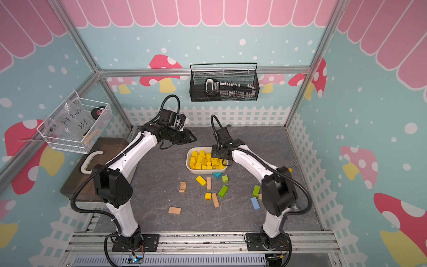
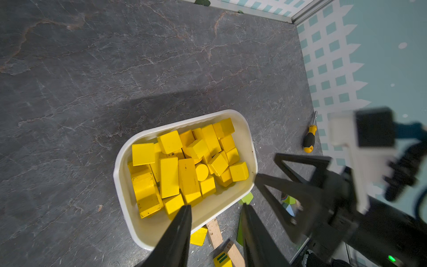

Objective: Pick out the yellow building blocks
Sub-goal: Place the building block in the storage box.

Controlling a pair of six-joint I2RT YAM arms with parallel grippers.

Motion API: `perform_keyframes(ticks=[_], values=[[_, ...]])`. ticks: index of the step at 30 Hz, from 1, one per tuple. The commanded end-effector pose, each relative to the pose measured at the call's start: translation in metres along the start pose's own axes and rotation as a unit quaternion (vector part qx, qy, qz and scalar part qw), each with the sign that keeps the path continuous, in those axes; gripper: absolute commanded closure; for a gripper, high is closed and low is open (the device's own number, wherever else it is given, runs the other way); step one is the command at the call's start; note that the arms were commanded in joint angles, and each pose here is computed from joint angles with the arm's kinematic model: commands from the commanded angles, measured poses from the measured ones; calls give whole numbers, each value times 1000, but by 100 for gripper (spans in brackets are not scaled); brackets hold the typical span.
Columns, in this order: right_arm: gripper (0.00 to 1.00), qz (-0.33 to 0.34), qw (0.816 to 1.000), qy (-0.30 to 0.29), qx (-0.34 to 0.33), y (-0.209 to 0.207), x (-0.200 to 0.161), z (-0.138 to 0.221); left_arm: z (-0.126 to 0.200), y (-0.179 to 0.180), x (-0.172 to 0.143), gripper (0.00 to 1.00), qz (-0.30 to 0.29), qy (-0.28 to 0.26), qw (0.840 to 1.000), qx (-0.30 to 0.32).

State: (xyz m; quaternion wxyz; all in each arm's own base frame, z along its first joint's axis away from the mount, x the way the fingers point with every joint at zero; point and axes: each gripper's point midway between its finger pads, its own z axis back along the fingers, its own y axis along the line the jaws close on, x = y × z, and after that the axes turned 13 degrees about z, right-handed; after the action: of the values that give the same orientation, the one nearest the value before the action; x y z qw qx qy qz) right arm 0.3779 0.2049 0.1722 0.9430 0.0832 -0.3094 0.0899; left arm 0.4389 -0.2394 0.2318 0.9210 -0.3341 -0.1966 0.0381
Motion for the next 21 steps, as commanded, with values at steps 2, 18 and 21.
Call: perform_keyframes(ticks=[2, 18, 21], values=[[28, 12, 998, -61, -23, -33, -37, 52, -14, -8, -10, 59, -16, 11, 1000, 2], [28, -85, 989, -120, -1, -74, -153, 64, -59, 18, -137, 53, -16, 68, 990, 121], [27, -84, 988, -130, -3, -76, -151, 67, -63, 36, -163, 54, 10, 73, 986, 148]])
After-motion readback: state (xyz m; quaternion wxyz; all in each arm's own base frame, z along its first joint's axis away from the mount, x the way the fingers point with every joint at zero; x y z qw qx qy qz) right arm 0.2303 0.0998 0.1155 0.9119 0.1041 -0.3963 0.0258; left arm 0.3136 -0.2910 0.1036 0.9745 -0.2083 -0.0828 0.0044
